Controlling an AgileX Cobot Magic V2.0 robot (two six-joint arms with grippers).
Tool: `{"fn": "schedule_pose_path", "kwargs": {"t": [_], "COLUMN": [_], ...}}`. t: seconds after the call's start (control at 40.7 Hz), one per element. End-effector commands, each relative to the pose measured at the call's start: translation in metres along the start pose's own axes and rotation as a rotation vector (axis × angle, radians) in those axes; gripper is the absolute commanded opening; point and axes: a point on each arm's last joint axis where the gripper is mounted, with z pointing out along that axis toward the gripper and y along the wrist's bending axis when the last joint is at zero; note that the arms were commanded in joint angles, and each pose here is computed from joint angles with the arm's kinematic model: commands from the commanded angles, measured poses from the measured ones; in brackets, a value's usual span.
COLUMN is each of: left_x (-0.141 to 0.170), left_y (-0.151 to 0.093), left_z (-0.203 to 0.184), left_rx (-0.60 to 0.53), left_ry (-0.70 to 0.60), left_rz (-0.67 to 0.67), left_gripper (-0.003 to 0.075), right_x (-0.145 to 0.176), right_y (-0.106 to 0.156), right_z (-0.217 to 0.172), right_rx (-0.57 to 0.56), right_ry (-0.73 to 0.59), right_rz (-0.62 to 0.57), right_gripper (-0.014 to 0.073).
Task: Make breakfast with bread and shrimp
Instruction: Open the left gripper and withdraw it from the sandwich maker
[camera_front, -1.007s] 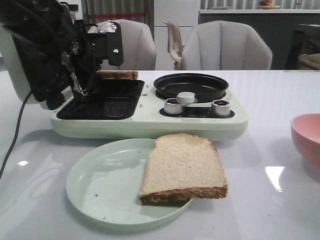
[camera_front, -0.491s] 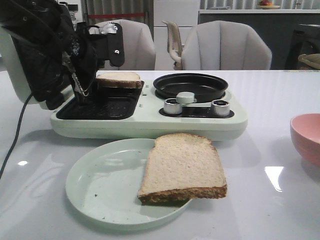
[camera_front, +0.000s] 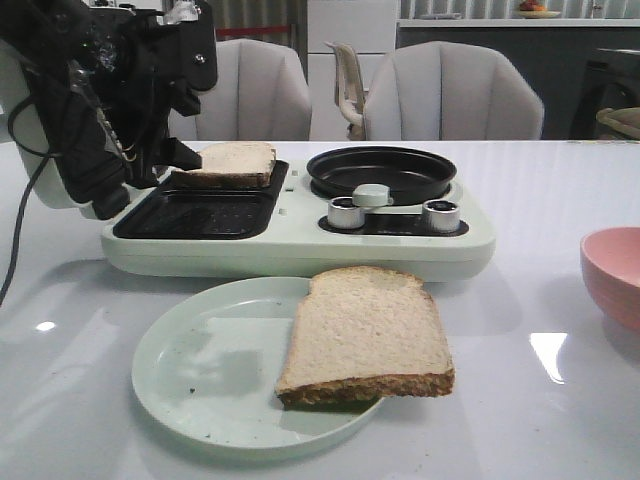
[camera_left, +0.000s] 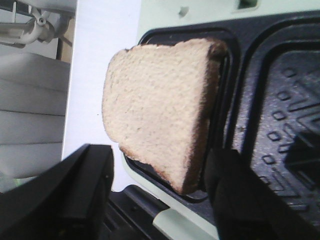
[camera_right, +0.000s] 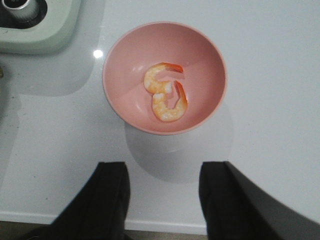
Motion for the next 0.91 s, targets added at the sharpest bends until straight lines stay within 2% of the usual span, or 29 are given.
{"fn": "schedule_pose_path", "kwargs": {"t": [0.0,0.123,0.27,0.418,0.614,0.835,0.885], "left_x": [-0.011,-0.021,-0.045,-0.063,-0.049,-0.033,-0.036], "left_y": [0.021,0.015,0.005,-0.022,-0.044,-0.069,-0.071], "left_z": [-0.037,-0.068,-0.121,-0.162,-0.176,-0.180,-0.186], "left_rx": [-0.100,-0.123,-0.143,-0.148,-0.327,-0.119,-0.085], "left_ry": [-0.001,-0.008,-0.110,-0.169,0.025,0.318,0.344], "left_rz": [-0.056,-0.069,-0.308,-0.354,-0.318,-0.494,-0.550], "left_gripper": [0.0457,0.0457,0.0457,0.0457,0.0457,0.0457,0.0457], "right_x": [-0.014,-0.014,-0.014,-0.014,-0.014,-0.014,-0.014], "right_y": [0.000,0.000,0.000,0.000,0.000,0.000,0.000], "right_z": [-0.007,-0.007,-0.007,-0.007,-0.007,-0.007,-0.007], "right_rx": [0.001,0.001,0.001,0.001,0.001,0.000,0.001], "right_ry": [-0.091,-0.091,-0.091,-0.091,-0.091,-0.092,-0.091], "right_rz": [0.002,0.002,0.002,0.002,0.002,0.002,0.002], "right_gripper": [0.0444,0.0444,0.0444,0.0444,0.0444,0.0444,0.0444]}}
